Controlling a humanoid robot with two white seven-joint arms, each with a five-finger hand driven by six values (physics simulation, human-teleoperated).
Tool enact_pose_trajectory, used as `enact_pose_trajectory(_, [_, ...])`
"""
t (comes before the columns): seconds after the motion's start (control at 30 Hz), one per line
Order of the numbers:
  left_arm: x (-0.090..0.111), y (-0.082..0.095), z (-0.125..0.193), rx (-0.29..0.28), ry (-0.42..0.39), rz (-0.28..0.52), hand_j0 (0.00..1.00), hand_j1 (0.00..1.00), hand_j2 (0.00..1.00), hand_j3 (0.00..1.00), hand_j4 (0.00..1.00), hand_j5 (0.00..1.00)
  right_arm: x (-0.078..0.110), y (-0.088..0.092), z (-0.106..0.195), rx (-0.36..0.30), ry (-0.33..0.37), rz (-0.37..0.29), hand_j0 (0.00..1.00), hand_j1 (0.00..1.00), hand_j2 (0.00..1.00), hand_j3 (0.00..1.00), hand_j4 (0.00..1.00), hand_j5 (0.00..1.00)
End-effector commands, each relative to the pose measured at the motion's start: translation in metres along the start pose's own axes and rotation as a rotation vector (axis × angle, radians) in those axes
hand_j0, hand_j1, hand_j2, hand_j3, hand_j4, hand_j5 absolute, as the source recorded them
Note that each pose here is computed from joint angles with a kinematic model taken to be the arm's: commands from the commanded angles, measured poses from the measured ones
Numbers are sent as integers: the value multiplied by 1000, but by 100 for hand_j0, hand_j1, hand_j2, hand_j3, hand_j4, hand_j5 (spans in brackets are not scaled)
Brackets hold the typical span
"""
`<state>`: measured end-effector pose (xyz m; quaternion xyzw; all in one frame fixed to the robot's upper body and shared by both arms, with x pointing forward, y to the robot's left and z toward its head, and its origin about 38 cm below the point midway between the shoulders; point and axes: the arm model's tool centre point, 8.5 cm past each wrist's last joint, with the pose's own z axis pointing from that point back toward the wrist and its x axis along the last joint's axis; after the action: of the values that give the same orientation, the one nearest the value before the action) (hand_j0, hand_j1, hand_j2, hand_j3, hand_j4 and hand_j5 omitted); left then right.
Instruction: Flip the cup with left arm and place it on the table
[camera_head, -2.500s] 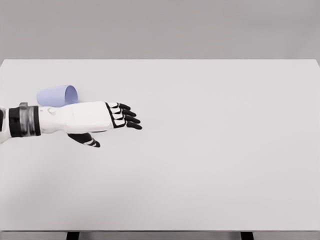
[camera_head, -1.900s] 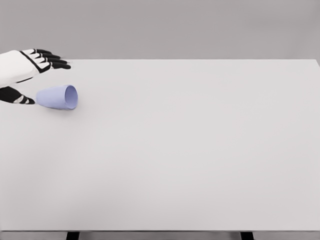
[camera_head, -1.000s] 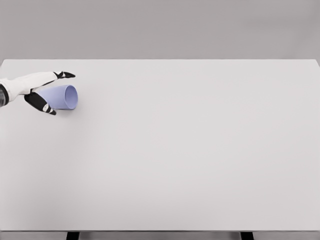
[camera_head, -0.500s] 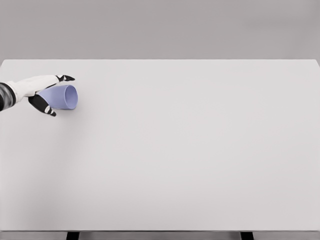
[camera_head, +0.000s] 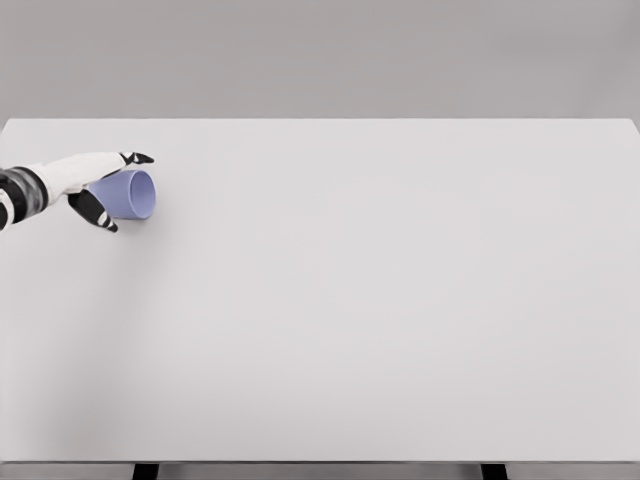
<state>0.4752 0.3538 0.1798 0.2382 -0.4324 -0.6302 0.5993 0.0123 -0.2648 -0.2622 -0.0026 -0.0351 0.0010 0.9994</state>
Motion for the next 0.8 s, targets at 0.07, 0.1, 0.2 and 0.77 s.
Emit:
enact_pose_trajectory(0.07, [-3,-3,-10,-4,19,11,100,100,100,100,100,100,0,0,0,0,1,-1,100,100,100,100,100,100])
enact_pose_trajectory(0.1, [-2,-4,-12,-6,22,6,100,100,100,100,100,100,0,0,0,0,1,-1,100,100,100,100,100,100])
enact_pose_trajectory(0.2, [-1,-7,-13,-15,22,0,100,100,100,100,100,100,0,0,0,0,1,-1,100,100,100,100,100,100])
enact_pose_trajectory(0.77, [1,-14,-21,-22,25,0,57,57,57,57,57,57,0,0,0,0,1,-1,100,100,100,100,100,100])
